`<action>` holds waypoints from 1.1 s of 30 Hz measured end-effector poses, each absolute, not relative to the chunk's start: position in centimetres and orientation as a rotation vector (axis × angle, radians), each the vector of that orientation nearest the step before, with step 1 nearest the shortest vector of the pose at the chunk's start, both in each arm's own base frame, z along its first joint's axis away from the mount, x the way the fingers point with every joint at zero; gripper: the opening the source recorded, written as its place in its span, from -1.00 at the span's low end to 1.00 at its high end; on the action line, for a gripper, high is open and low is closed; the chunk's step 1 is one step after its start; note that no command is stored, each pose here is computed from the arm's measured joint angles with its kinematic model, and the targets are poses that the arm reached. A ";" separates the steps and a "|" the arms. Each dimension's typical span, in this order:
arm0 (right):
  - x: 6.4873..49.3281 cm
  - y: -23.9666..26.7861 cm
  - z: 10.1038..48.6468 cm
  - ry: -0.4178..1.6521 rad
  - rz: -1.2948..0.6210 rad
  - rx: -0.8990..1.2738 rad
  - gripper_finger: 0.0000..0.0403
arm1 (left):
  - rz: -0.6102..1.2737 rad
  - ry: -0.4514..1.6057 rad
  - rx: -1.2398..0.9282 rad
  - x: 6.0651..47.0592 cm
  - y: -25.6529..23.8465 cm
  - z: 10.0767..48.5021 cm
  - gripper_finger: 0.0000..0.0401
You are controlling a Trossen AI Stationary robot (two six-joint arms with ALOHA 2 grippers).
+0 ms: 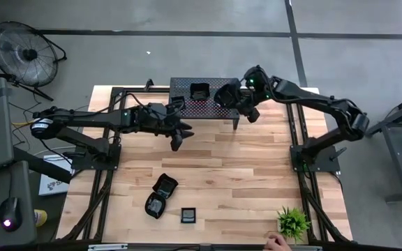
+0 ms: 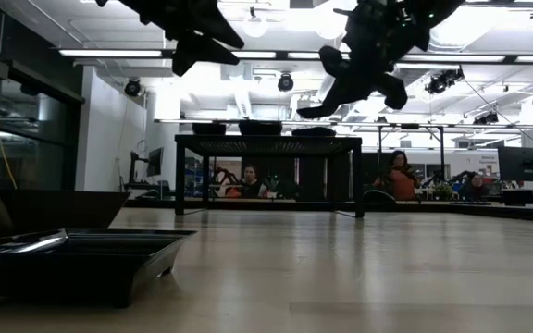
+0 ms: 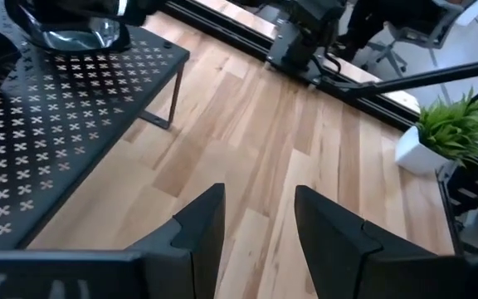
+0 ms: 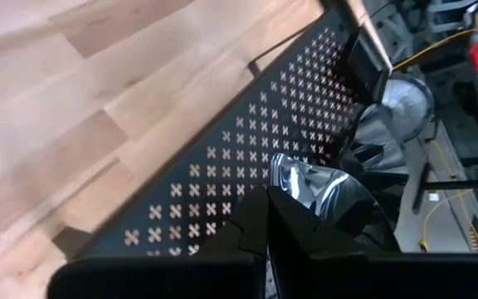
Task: Pick & Place Mini shaped plates
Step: Stack the leaf-shaped plate on top of the leaf-shaped plate on the shelf
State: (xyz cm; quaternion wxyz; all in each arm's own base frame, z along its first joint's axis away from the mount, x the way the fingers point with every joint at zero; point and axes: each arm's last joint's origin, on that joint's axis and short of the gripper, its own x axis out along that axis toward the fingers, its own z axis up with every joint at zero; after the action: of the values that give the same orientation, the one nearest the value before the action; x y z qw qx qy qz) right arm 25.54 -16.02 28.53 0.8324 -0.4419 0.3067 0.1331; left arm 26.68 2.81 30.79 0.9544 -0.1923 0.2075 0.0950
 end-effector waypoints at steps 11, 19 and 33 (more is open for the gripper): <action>27.2 -17.6 27.5 0.728 0.336 -0.946 -1.00 | 0.172 0.429 -0.386 26.7 2.7 30.8 -0.28; 26.7 -18.2 27.3 0.773 0.319 -0.952 -1.00 | 0.169 0.436 -0.385 26.6 2.7 30.7 -0.28; 26.7 -18.2 27.2 0.780 0.321 -0.946 -0.93 | 0.165 0.437 -0.367 26.6 2.7 30.7 -0.28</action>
State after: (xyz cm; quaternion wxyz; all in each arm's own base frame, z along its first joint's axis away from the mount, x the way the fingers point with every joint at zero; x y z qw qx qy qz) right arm 26.68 -18.16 27.19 0.8058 -0.4421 0.3643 0.1501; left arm 26.63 2.73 30.73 0.9563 -0.1806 0.2153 0.0811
